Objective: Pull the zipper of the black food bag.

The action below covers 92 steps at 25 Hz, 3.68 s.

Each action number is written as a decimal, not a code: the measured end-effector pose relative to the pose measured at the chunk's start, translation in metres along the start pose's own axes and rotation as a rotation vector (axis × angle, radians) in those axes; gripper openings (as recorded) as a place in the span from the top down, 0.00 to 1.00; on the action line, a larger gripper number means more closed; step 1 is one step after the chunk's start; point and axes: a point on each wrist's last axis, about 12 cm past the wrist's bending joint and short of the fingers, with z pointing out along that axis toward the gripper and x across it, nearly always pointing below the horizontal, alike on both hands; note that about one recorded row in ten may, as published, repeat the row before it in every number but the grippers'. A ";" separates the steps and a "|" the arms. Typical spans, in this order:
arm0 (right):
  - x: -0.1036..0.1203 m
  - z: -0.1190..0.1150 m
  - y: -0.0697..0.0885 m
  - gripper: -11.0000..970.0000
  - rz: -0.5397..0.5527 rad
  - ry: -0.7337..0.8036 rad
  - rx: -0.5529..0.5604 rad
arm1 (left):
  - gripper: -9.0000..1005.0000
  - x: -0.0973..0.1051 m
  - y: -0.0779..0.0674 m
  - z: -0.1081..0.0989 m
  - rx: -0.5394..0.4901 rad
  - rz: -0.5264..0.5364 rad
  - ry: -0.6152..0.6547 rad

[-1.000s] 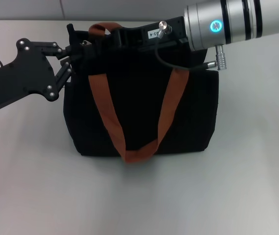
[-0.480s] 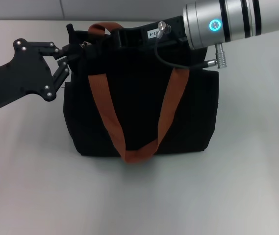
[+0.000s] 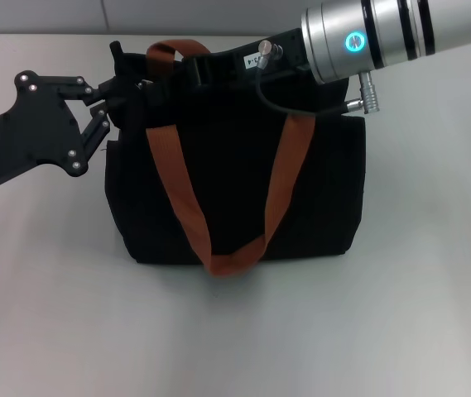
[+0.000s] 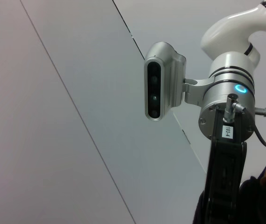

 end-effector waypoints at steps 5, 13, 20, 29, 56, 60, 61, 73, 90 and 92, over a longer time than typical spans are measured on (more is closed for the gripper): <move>0.000 -0.001 0.000 0.99 0.008 0.005 0.039 | 0.92 0.001 -0.001 -0.004 -0.010 -0.001 0.010; 0.001 -0.010 -0.001 0.99 0.018 -0.012 0.077 | 0.92 0.002 0.000 -0.007 -0.018 0.004 0.016; 0.005 -0.025 -0.003 0.99 0.021 -0.026 0.140 | 0.92 0.002 0.002 -0.008 -0.024 0.008 0.020; 0.011 -0.045 -0.006 0.99 0.037 -0.051 0.195 | 0.92 0.001 0.004 -0.010 -0.032 0.012 0.020; 0.044 -0.123 -0.023 0.96 0.117 -0.196 0.313 | 0.93 0.001 0.009 -0.009 -0.056 0.015 0.025; 0.047 -0.128 -0.024 0.95 0.110 -0.225 0.282 | 0.93 0.001 0.009 -0.009 -0.056 0.014 0.025; 0.048 -0.129 -0.024 0.95 0.102 -0.235 0.267 | 0.93 0.001 0.009 -0.009 -0.056 0.014 0.024; 0.081 -0.170 -0.031 0.80 -0.120 -0.506 -0.053 | 0.97 0.001 0.007 -0.006 -0.050 -0.002 0.015; 0.214 -0.142 -0.031 0.24 -0.797 -0.434 -0.100 | 0.97 -0.001 0.013 -0.009 -0.023 -0.199 0.026; 0.225 -0.134 -0.035 0.20 -0.794 -0.388 -0.095 | 0.97 -0.001 0.014 -0.010 -0.018 -0.267 0.029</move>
